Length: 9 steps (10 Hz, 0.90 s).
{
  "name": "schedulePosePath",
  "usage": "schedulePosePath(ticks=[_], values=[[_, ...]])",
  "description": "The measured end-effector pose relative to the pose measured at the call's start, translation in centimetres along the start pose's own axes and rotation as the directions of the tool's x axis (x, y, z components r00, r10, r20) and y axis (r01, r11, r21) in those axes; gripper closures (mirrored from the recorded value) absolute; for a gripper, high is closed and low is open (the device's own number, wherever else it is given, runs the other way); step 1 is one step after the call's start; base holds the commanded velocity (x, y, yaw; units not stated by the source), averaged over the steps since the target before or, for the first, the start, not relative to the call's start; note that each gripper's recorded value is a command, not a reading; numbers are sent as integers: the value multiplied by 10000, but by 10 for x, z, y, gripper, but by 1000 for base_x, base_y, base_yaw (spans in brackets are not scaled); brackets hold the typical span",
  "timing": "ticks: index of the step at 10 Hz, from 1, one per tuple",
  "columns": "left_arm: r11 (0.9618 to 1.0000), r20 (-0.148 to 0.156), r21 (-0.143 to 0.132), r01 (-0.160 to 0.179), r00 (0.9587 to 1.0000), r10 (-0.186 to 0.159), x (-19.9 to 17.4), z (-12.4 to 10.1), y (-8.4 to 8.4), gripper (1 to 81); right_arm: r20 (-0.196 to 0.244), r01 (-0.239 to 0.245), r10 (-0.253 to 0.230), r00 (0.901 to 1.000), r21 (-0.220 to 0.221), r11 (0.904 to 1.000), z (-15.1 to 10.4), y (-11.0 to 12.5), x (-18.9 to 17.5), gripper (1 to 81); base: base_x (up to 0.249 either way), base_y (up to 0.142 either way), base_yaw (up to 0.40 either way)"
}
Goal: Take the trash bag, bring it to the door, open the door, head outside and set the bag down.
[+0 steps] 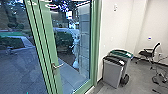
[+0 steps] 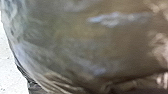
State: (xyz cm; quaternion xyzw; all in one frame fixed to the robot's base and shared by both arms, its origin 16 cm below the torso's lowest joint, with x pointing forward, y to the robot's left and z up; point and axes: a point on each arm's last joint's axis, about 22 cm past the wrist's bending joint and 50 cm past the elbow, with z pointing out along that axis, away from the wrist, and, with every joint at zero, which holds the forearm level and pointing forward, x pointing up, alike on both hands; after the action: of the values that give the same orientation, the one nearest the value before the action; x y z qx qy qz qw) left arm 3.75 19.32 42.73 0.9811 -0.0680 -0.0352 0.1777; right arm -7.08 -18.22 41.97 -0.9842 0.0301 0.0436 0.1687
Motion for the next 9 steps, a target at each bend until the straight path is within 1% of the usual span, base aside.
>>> schedulePosePath(ticks=[3,4,5,7,9], values=[[10000,-179,78,-4,9998,6,4,1,0,811,0,0,0,10000,4,10000,0,0,0,10,99,0,0],[9998,-416,220,7,9991,2,8,1,-3,811,-5,-5,5,10000,4,10000,0,0,0,10,93,0,0],[9994,-580,339,25,9983,-6,9,1,-6,811,-4,-5,5,10000,9,10000,0,-1,0,10,93,0,0],[9990,-698,443,77,9975,-46,2,3,-6,811,0,-5,5,10000,9,10000,0,-1,0,10,93,0,0],[9991,-737,428,67,9973,-35,3,4,-4,811,12,-7,7,10000,25,10000,1,-2,-3,10,119,0,0]])
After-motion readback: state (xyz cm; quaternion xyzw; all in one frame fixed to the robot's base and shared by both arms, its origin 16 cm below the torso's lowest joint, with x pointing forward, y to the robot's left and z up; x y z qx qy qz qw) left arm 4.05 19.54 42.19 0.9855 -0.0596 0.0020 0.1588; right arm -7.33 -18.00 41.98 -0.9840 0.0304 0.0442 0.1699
